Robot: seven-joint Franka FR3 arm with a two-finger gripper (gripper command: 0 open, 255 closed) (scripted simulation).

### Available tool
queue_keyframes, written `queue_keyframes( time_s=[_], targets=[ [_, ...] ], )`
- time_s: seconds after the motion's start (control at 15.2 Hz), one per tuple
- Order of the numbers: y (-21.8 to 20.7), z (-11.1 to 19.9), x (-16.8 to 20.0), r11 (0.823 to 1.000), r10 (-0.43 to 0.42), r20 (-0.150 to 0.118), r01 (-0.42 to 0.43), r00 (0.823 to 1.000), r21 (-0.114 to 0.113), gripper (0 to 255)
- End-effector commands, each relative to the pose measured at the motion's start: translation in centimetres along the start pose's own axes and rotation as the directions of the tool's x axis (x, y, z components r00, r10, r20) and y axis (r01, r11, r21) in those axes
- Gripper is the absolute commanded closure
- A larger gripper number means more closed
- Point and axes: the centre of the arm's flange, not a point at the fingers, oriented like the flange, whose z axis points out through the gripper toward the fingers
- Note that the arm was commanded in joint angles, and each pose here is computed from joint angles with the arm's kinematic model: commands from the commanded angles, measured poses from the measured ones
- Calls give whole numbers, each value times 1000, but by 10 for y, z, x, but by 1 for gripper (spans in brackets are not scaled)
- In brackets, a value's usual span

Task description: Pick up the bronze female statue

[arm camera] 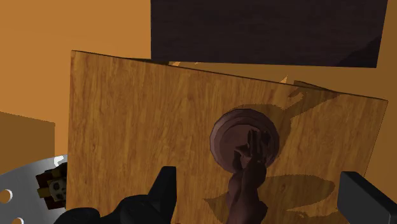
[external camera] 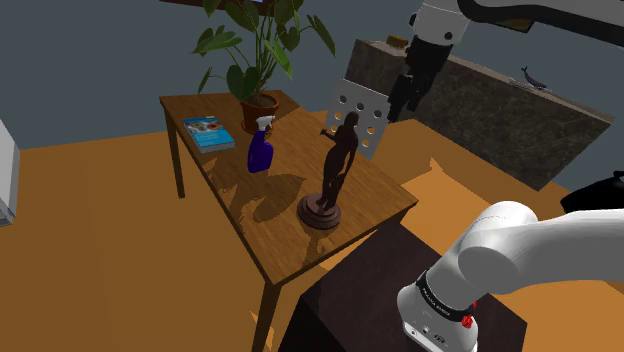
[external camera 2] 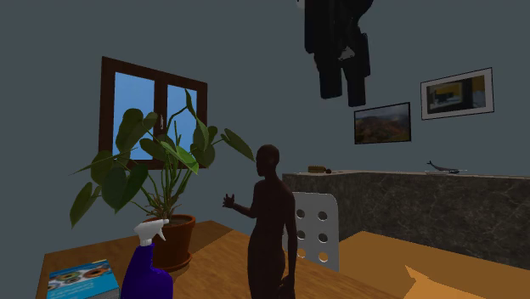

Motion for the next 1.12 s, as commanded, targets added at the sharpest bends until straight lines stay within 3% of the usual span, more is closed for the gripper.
queue_keyframes(
  time_s=[0.0, 0.46, 0.99, 1.06],
  targets=[
    [0, 0, 0, 1000, 0, 0, 0, 1000, 0, 0],
    [-6, 48, 90, 990, -135, 73, 138, 988, -34, 0],
    [-26, 110, 186, 954, -283, 160, 295, 946, -59, 0],
    [-26, 111, 187, 953, -284, 161, 296, 945, -59, 0]
  ],
)
